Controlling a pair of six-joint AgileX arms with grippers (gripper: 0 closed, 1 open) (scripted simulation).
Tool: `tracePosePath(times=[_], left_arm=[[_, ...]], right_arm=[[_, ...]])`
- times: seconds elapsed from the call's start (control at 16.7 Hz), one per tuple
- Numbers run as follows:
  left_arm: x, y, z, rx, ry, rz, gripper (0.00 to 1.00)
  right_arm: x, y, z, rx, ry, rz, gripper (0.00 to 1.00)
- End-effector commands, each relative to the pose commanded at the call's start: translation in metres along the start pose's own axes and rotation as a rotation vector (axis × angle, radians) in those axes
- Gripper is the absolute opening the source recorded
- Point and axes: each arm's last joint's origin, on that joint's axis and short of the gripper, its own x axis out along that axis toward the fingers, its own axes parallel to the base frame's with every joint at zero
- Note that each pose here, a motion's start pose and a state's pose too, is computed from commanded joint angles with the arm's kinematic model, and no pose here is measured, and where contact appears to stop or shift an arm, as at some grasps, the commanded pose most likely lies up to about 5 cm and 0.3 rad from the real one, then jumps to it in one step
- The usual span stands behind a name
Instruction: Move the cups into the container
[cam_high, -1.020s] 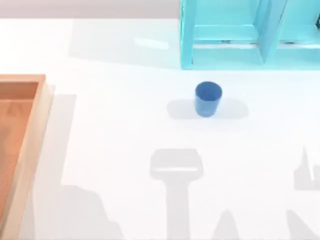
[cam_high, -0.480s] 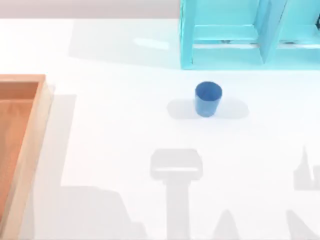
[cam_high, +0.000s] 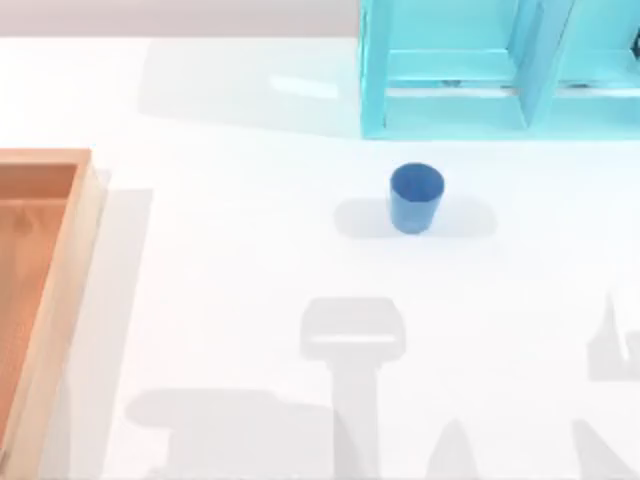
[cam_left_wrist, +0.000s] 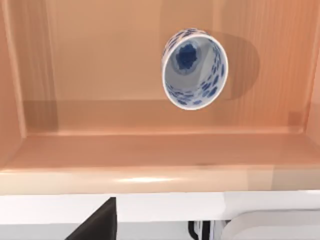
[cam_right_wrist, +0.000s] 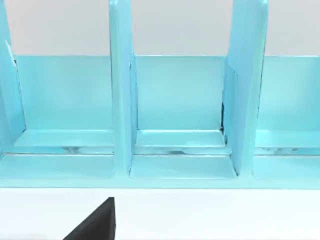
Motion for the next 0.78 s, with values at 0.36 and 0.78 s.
tracePosePath(times=[0.36, 0.78], left_arm=[[0.002, -0.001, 0.013, -0.002, 0.029, 0.011, 1.0], [0.006, -0.049, 0.106, 0.003, 0.042, 0.086, 1.0]], right_arm=[[0.0, 0.0, 0.0, 0.0, 0.0, 0.0, 1.0], [0.0, 0.0, 0.0, 0.0, 0.0, 0.0, 1.0]])
